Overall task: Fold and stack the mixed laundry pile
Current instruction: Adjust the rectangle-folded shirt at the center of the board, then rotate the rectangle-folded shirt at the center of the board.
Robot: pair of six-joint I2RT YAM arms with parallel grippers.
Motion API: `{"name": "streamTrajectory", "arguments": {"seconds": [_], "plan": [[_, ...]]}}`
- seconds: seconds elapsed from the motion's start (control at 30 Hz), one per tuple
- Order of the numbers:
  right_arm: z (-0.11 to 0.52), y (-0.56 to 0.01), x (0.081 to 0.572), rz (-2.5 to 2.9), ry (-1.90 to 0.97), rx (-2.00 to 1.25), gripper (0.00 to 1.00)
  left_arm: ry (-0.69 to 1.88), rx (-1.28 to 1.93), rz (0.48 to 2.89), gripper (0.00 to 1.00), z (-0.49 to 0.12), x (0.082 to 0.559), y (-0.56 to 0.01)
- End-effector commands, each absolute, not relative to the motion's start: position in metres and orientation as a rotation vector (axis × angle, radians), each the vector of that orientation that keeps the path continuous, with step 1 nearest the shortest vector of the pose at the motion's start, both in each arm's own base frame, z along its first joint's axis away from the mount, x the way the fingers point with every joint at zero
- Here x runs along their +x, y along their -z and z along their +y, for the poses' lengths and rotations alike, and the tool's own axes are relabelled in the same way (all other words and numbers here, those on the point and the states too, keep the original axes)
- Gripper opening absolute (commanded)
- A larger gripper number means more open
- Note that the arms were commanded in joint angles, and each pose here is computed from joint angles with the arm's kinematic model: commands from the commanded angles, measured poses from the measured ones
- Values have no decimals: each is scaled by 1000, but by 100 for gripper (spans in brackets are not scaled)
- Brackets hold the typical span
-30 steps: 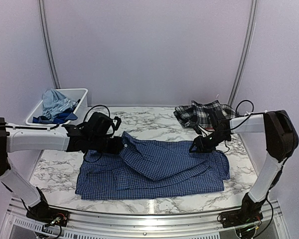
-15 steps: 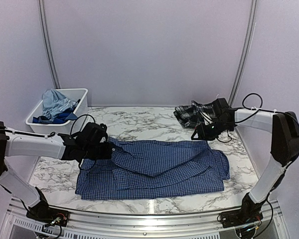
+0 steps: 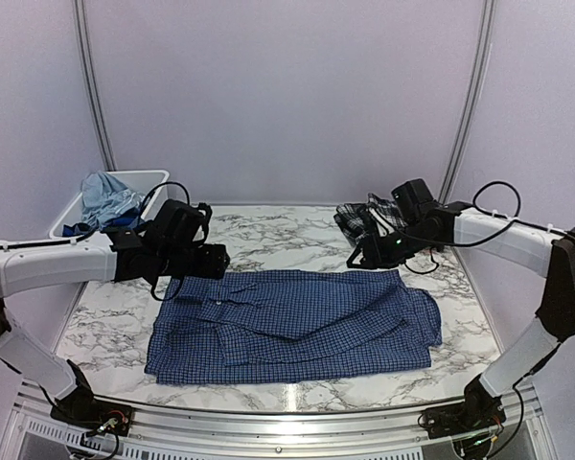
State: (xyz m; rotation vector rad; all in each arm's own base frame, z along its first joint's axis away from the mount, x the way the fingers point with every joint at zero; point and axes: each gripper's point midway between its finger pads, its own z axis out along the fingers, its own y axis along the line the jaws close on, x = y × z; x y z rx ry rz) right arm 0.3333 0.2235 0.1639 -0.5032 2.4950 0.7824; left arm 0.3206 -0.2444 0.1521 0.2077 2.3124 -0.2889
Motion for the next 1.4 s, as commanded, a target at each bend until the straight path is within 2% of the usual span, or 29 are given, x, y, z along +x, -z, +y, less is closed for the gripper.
{"name": "streamTrajectory", "arguments": {"seconds": [0.0,0.13,0.27,0.37,0.6,0.77,0.9,1.07,1.17,1.37], "plan": [[255,-143,329,2543,-846,-477,50,293,384,2374,75,-267,326,-138],[263,-108,316,2627,-838,-491,50,264,445,2448,73,-287,339,-106],[258,-71,301,2713,-801,-492,49,312,501,2531,63,-309,342,-78],[251,-54,294,2755,-776,-475,49,288,513,2618,59,-304,332,-48],[252,-8,302,2834,-710,-506,47,56,360,2809,49,-235,287,4],[295,-7,346,2779,-734,-595,46,-25,157,2879,43,-185,248,14],[334,-29,390,2697,-714,-669,46,60,31,2880,44,-173,226,4],[349,-91,424,2564,-692,-670,48,256,19,2711,53,-189,242,-52],[345,-122,413,2527,-716,-669,49,224,25,2626,58,-184,256,-85],[318,-115,357,2607,-780,-603,49,168,147,2632,58,-198,277,-89]]}}
